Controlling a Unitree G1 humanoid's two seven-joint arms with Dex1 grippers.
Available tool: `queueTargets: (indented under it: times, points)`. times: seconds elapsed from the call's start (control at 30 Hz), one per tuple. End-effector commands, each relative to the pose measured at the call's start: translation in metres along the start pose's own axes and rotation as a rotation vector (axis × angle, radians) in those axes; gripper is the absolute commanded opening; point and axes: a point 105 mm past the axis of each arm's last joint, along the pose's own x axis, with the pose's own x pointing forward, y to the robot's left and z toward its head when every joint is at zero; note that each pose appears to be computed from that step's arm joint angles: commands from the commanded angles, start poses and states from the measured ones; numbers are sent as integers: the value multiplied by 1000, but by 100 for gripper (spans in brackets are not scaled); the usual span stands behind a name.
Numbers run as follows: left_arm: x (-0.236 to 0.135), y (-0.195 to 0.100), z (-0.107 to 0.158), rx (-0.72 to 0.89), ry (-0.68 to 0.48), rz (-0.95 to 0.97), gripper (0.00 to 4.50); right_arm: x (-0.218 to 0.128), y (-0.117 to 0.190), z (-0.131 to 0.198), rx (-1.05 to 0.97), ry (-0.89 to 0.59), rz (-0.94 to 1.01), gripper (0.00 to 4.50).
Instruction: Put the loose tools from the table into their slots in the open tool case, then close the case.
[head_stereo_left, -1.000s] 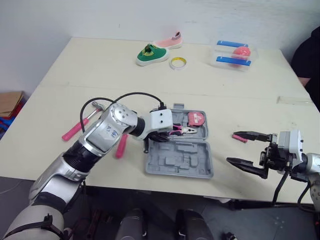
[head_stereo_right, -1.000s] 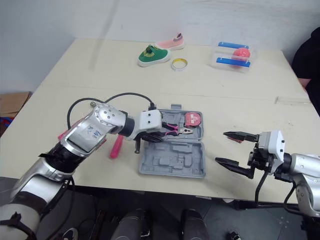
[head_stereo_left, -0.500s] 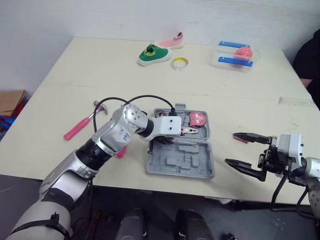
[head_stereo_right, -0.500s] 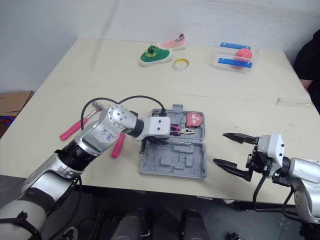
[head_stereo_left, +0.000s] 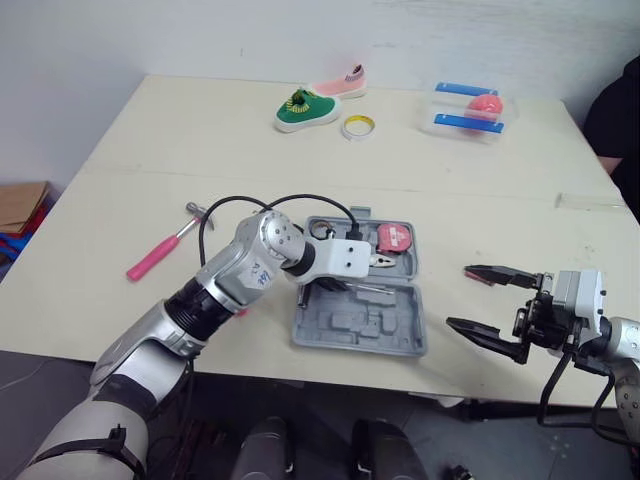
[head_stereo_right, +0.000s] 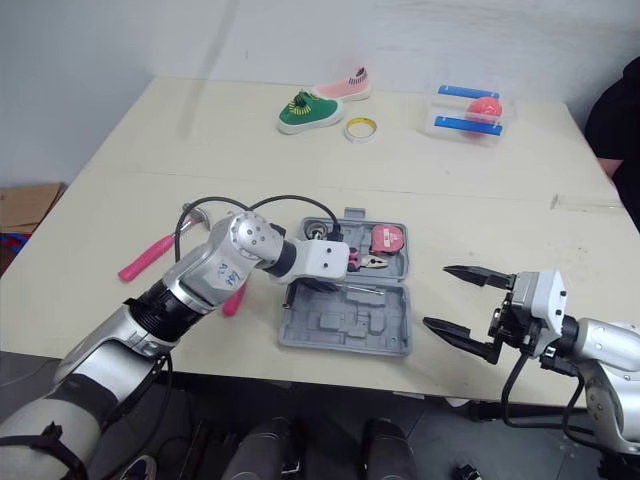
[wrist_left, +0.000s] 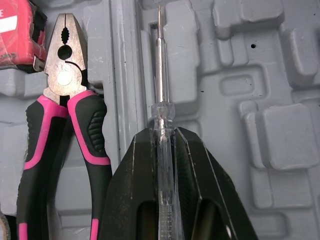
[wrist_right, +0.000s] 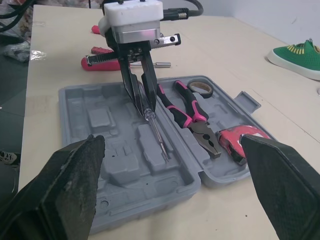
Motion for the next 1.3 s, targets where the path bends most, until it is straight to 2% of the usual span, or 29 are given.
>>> queueTargets:
  times: [0.03,0.27,0.5,0.9,0.97,1.03,1.13,1.23,1.3]
  points:
    - [-5,4,-4,9,40,23,3,-2,-3,12,-37,-29,-10,450]
    - [-12,5,6,36,30,27,3,-2,-3,11,-38,-29,-7,450]
    - [-13,4,-7,65,93,5,3,-2,-2,10,-37,-35,-8,450]
    - [-5,2,-1,68,35,-3,3,-2,-1,8,-35,-36,-7,450]
    - [-7,9,3,104,11,46,96,-2,-1,8,-33,-37,-7,450]
    - [-12,12,15,152,-41,68,171,-2,-1,8,-31,-40,-4,450]
    - [-22,14,26,166,-98,86,318,-3,-1,8,-31,-41,-1,450]
    - [-33,15,27,159,-115,102,318,-3,0,8,-29,-40,2,450]
    - [-39,13,31,133,-191,111,318,-3,-1,7,-28,-38,4,450]
